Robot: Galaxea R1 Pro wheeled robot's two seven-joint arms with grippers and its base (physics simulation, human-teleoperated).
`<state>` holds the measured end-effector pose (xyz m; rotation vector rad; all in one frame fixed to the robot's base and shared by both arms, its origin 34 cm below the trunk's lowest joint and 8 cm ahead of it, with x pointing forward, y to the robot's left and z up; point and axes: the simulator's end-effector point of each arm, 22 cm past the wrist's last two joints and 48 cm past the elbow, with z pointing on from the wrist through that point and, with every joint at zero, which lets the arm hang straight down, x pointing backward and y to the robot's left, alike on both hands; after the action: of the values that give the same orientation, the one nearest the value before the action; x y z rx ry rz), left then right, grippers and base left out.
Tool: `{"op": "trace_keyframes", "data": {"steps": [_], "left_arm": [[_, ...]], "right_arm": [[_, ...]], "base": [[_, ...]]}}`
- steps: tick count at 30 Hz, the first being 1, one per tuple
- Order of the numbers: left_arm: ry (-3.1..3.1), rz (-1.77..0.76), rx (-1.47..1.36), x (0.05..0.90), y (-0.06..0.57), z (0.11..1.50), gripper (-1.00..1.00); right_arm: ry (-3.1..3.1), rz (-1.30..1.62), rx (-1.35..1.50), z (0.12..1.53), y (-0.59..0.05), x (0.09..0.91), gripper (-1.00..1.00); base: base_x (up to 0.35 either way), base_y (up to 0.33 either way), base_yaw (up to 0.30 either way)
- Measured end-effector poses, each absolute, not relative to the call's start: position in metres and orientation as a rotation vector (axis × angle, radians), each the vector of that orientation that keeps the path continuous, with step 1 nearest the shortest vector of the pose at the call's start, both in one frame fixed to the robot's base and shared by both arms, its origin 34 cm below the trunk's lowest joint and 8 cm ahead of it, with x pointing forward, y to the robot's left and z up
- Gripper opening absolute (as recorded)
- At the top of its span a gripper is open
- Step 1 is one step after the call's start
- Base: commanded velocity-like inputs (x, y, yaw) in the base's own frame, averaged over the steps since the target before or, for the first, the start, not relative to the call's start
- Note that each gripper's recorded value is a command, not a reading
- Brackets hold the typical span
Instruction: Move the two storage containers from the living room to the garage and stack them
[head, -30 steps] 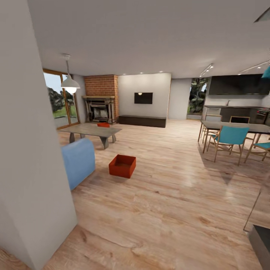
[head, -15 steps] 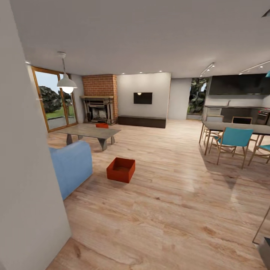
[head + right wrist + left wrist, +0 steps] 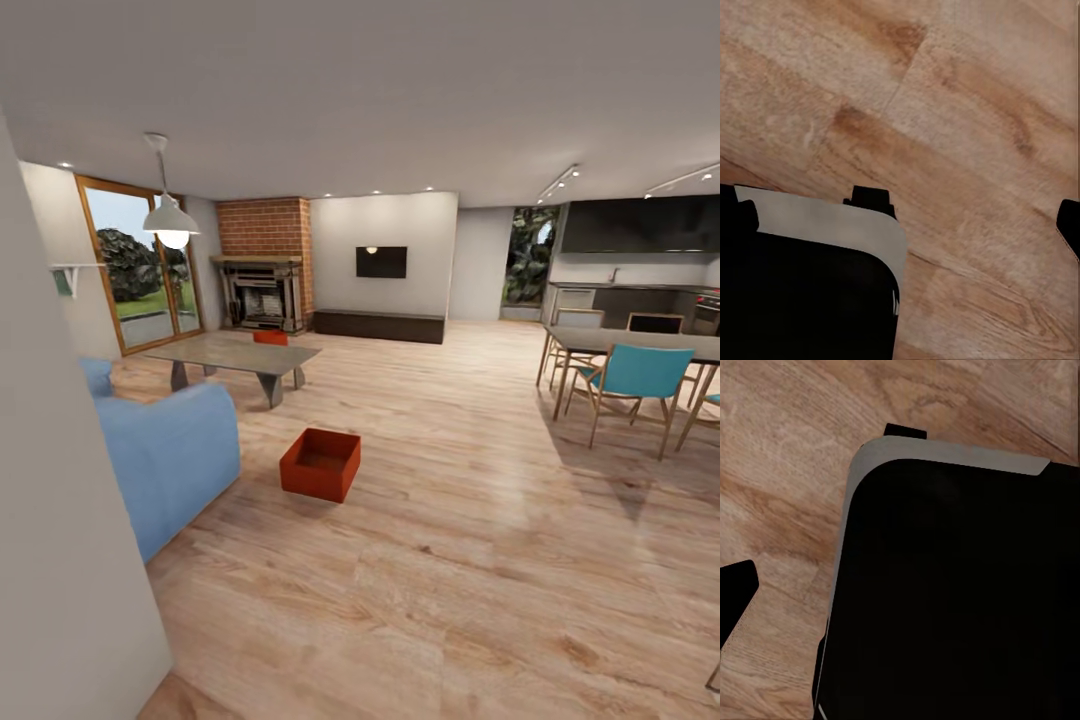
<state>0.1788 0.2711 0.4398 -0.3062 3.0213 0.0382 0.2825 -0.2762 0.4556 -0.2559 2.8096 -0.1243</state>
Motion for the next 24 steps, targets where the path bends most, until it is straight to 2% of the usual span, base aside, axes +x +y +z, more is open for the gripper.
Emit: {"op": "trace_keyframes", "data": {"steps": [15, 24], "left_arm": [[3.021, 0.038, -0.306, 0.1788, 0.2711, 0.4398, 1.0], [3.023, 0.038, -0.305, 0.1785, 0.2711, 0.4398, 1.0]], "right_arm": [[2.81, -0.124, -0.256, 0.4556, -0.276, 0.2822, 1.0], [2.81, -0.123, -0.256, 0.4555, -0.2758, 0.2822, 1.0]], "base": [[0.323, 0.002, 0.0], [0.321, 0.142, 0.0]]}}
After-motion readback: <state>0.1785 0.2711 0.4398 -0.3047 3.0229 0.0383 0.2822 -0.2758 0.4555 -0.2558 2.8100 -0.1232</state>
